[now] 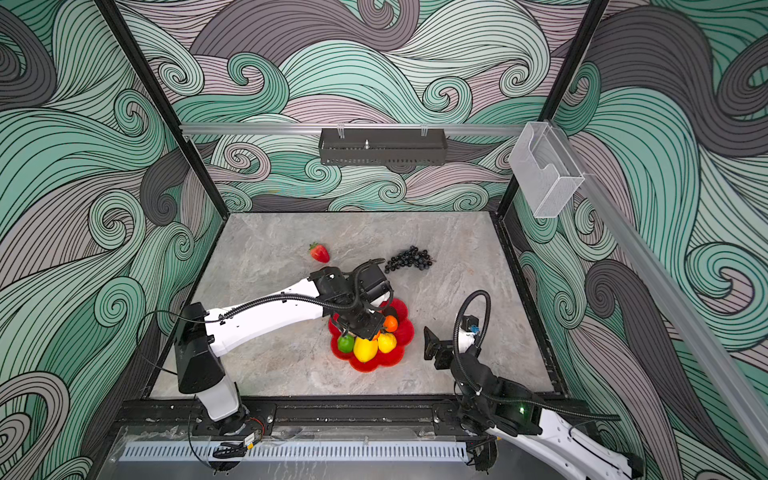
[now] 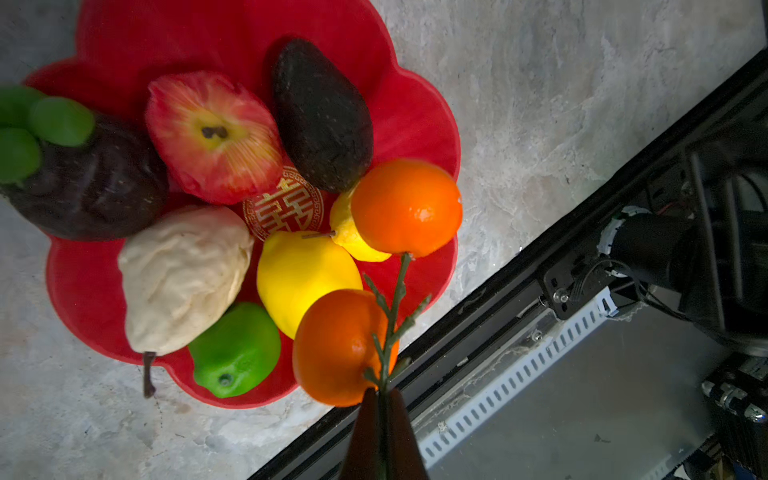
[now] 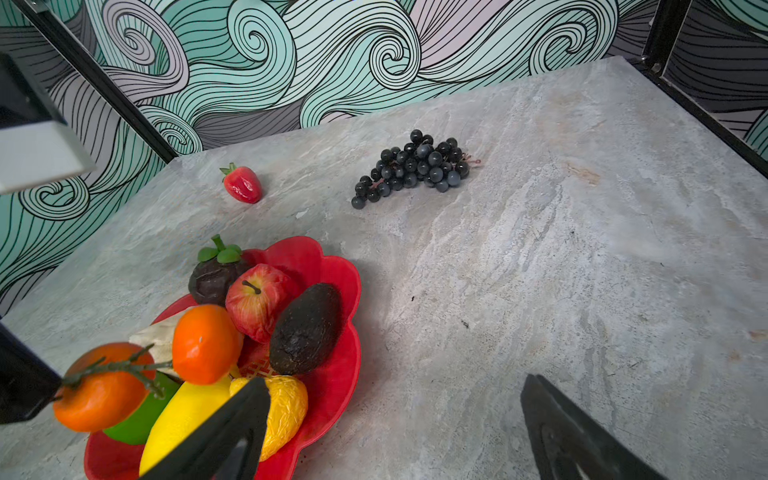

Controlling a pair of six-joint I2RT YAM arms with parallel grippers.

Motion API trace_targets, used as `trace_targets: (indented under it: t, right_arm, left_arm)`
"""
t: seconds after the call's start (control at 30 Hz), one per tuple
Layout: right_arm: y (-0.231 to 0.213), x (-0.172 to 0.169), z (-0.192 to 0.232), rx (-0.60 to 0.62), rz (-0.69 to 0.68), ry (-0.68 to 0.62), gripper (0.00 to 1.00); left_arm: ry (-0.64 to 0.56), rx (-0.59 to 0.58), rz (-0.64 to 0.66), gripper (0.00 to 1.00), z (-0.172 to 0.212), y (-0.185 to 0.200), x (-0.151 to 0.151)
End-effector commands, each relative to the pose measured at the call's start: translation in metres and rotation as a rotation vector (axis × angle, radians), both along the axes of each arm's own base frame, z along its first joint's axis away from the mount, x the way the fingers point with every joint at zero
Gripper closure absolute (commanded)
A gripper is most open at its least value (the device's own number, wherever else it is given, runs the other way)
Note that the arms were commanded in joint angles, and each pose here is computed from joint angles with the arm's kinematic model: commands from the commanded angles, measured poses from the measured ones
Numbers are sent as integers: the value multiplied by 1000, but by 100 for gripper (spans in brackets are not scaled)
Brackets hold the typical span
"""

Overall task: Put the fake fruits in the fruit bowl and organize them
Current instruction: 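Lift the tangerines with the left gripper and carry them over the bowl, then lower the tangerines into the bowl and open the left gripper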

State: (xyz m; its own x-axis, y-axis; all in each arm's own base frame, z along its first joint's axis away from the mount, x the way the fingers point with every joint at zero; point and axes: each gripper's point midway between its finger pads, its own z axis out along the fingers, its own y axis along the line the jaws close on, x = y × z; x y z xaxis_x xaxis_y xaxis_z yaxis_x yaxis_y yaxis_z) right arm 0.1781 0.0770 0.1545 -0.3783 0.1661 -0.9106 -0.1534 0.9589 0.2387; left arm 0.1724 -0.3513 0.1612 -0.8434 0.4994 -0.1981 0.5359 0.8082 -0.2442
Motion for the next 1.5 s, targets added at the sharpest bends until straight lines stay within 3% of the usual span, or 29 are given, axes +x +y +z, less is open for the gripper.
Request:
trace_targets:
  t: [0.0,0.13,0.47,0.97,1.47]
  right_arm:
    - [-7,1,-1,-5,-38,-1,5]
    - [-6,1,-3,-6,-33,5,5]
    - [-3,0,-14,-8,-22,26,5]
    - [-2,-1,-16,-7,-12,28,5]
    - [-3,0,-12,7,-21,21,4]
  left_arm:
    - [-6,8,32,100,-4,-1,4]
    - [-65,103,29,100,-6,16,17]
    - [-54,120,-161,100,-17,16,28]
    - [15,29,-173,97,-27,14,54]
    - [76,32,-174,89,-44,15,47]
